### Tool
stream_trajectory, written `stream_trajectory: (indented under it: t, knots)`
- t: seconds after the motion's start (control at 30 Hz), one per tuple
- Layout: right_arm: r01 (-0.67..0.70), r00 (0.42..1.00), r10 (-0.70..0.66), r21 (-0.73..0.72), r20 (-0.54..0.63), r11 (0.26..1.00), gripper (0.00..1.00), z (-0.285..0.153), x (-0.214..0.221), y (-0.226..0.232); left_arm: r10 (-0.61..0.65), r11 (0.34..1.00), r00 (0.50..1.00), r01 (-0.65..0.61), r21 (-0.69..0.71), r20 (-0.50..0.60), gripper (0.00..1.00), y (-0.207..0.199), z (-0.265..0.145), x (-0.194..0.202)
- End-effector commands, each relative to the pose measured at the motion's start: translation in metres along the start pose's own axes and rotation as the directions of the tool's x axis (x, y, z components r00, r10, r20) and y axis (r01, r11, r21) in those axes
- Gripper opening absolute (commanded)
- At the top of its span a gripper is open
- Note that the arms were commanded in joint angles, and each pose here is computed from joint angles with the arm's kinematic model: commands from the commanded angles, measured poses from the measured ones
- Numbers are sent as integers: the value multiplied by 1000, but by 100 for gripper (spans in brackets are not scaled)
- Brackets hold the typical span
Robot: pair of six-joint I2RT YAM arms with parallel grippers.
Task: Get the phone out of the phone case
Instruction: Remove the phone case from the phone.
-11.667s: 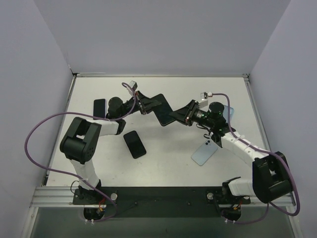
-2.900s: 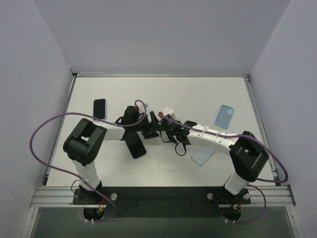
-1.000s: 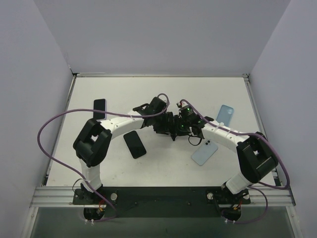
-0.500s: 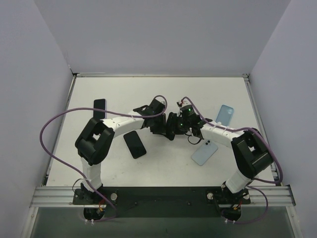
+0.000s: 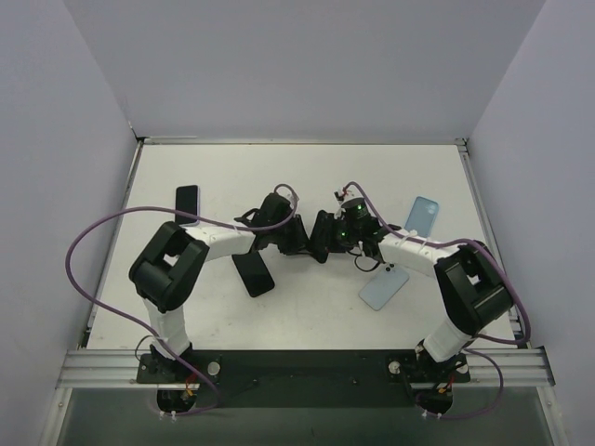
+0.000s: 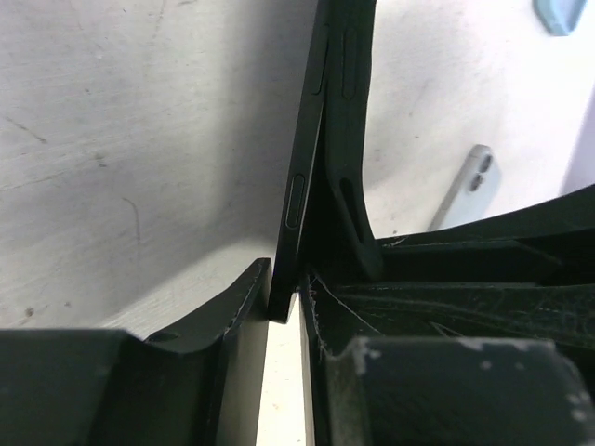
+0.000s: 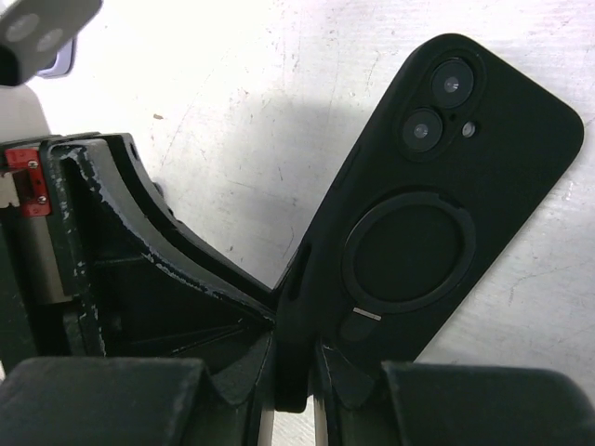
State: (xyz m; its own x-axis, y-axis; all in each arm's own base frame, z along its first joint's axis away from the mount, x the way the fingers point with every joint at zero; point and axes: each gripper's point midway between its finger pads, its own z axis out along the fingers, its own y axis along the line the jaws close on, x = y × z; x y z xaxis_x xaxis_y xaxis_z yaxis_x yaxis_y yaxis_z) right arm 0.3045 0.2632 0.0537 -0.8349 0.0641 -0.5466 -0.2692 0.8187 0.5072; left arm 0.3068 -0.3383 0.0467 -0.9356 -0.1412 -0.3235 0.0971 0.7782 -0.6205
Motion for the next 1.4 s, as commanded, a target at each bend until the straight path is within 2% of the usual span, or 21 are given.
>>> stream_trajectory:
  t: [0.0, 0.13, 0.37, 0.57, 1.03, 1.2, 1.37]
  knots:
    - [-55, 991, 55, 4, -123, 998, 0, -3, 39, -11, -72, 989, 997, 73, 131, -9, 0, -6, 10, 5]
    - [-74, 991, 76, 23, -114, 997, 0, -10, 38, -20, -84, 985, 996, 79, 153, 29, 0, -11, -5, -4]
    - [-58, 994, 67, 92, -90, 994, 0, -31, 33, -38, -79, 992, 992, 68, 110, 96, 0, -10, -26, -22]
    - [-97, 994, 101, 118, -36, 988, 0, -55, 23, -53, -83, 996, 988, 76, 54, 131, 0, 8, -39, -34]
    - [-99, 995, 96, 200, 26, 975, 0, -87, -1, -81, -86, 991, 979, 65, 113, 183, 0, 2, -77, -61]
    - [-124, 989, 105, 208, 102, 970, 0, -95, -28, -87, -79, 986, 980, 50, 156, 185, 0, -10, -85, -68]
    - [-243, 953, 196, 198, 231, 950, 0, -99, -70, -103, -81, 979, 981, 45, 198, 176, 0, -16, -83, -67]
